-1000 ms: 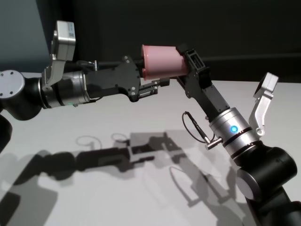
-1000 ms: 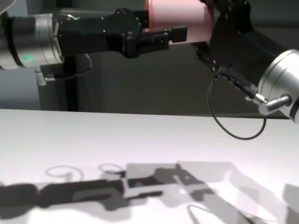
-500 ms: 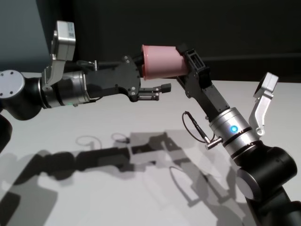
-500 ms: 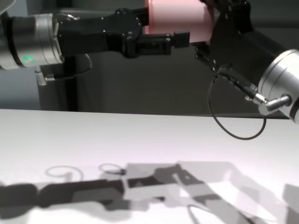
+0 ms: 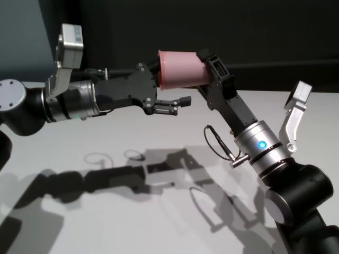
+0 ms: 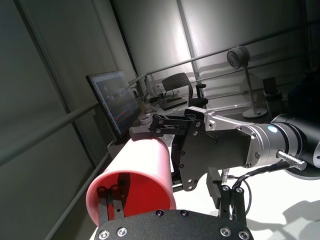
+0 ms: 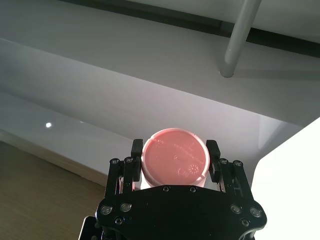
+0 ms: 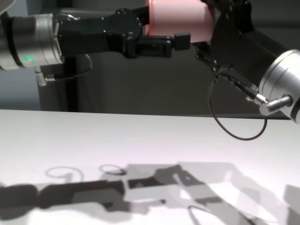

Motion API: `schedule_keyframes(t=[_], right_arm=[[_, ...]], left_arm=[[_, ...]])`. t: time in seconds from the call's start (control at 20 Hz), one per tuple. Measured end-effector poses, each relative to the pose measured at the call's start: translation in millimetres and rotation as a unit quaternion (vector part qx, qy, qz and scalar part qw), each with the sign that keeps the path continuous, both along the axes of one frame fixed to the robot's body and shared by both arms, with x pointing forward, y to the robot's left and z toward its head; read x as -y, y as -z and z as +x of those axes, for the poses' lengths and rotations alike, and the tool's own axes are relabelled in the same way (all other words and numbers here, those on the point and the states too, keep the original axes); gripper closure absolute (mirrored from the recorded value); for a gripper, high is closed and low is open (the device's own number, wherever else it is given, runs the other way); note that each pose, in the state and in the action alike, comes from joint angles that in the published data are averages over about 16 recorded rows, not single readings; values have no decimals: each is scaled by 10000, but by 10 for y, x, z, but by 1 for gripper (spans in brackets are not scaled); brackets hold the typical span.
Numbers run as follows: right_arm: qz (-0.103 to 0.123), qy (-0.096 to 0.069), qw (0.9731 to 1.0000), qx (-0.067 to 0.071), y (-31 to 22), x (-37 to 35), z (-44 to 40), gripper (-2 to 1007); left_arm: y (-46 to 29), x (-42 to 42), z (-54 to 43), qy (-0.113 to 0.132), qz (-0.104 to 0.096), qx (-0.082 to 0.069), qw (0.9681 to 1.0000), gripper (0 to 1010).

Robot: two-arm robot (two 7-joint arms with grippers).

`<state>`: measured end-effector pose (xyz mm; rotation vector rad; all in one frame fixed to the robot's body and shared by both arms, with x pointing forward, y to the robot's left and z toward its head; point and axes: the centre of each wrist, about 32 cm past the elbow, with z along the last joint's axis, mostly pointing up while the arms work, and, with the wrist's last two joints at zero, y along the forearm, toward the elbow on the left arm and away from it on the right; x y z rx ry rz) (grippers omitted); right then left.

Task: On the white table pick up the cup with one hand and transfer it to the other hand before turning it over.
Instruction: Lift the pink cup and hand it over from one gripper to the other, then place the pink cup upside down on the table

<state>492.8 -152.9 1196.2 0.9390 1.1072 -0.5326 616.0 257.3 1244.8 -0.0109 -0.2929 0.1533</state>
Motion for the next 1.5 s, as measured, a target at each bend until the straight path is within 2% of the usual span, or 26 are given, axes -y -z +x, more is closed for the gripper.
schedule_keyframes(t=[0.3,0.5,0.7,0.95,1.1,1.25,1.4,1.5], right_arm=[[0,0,10000,1,0,0,0,270],[0,0,10000,1,0,0,0,270],[0,0,10000,1,0,0,0,270],[0,0,10000,1,0,0,0,270],[0,1,10000,1,0,0,0,270],[0,1,10000,1,0,0,0,270],[0,1,10000,1,0,0,0,270],[0,1,10000,1,0,0,0,270]], left_arm=[[3,-16,-14,-29,11,5,10000,7],[15,-56,-39,-78,36,-8,10000,7],[35,-133,-82,-167,74,-37,9998,7],[74,-291,-165,-372,114,-108,9992,7],[107,-407,-225,-559,119,-167,9982,7],[158,-531,-300,-870,104,-229,9959,7],[231,-648,-389,-1282,83,-292,9913,7],[291,-715,-452,-1579,86,-329,9869,7]])
